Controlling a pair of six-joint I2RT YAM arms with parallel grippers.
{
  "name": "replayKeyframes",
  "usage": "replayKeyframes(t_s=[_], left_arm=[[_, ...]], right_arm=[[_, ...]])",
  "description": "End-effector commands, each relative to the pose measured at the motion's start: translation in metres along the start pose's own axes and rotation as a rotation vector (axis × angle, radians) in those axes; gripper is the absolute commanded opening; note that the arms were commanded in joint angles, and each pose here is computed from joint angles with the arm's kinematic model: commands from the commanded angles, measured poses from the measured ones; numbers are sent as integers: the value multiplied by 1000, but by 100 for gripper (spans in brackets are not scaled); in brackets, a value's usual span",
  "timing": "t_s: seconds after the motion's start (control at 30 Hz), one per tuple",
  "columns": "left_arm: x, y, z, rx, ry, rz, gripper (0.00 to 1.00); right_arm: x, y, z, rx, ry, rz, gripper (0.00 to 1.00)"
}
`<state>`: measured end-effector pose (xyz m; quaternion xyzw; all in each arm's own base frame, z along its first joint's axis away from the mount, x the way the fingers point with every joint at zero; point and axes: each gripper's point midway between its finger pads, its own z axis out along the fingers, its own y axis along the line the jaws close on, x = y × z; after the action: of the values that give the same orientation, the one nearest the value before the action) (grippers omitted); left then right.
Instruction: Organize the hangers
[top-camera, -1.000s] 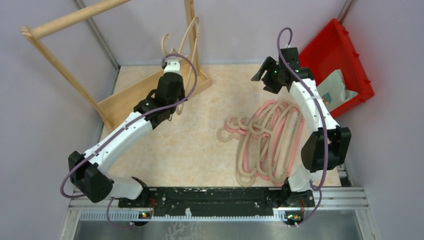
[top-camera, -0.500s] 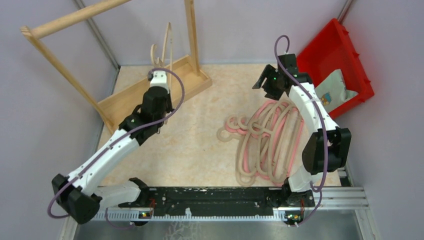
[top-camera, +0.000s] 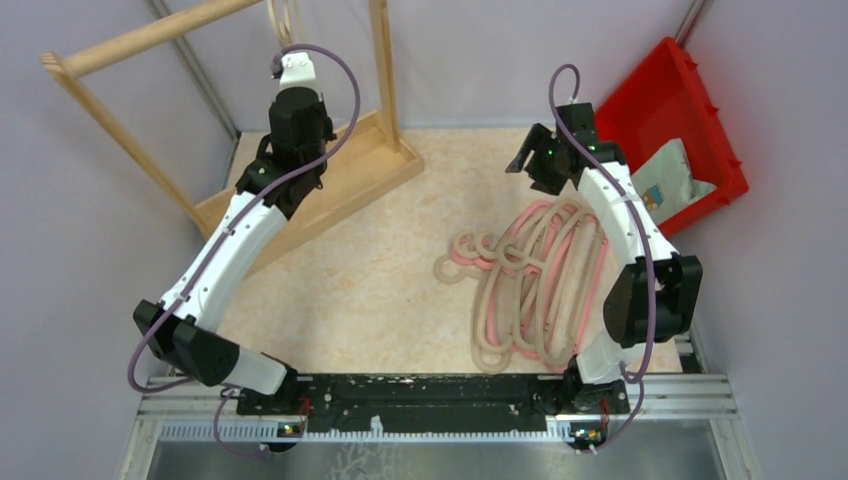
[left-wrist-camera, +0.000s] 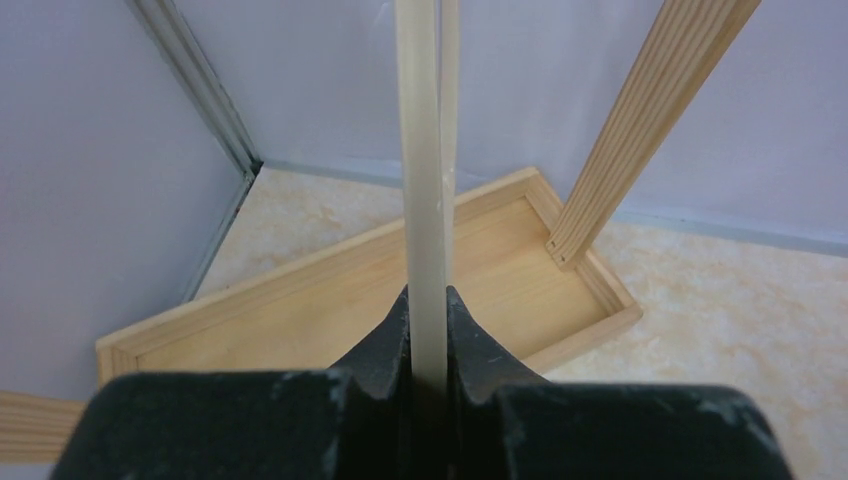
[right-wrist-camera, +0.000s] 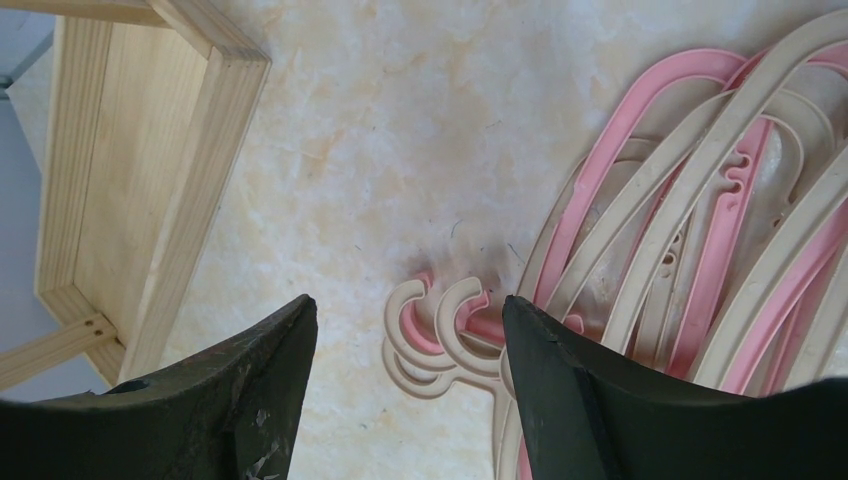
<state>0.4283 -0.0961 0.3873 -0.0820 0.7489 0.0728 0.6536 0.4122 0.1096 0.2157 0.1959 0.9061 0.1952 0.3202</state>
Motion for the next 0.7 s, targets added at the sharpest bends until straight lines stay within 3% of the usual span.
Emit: replayKeyframes(t_s=[0.0,0.4,0.67], left_arm=[[-30,8,10,-30,-58,9,0],[-40,20,65,-16,45,-91,0],[5,-10,81,77,195,-87,0]], right_arm=[[-19,11,-8,-32,-65,-20,68],[-25,8,-10,-29,-53,-17,68],[-24,-7,-12,-8,-51,2,68]])
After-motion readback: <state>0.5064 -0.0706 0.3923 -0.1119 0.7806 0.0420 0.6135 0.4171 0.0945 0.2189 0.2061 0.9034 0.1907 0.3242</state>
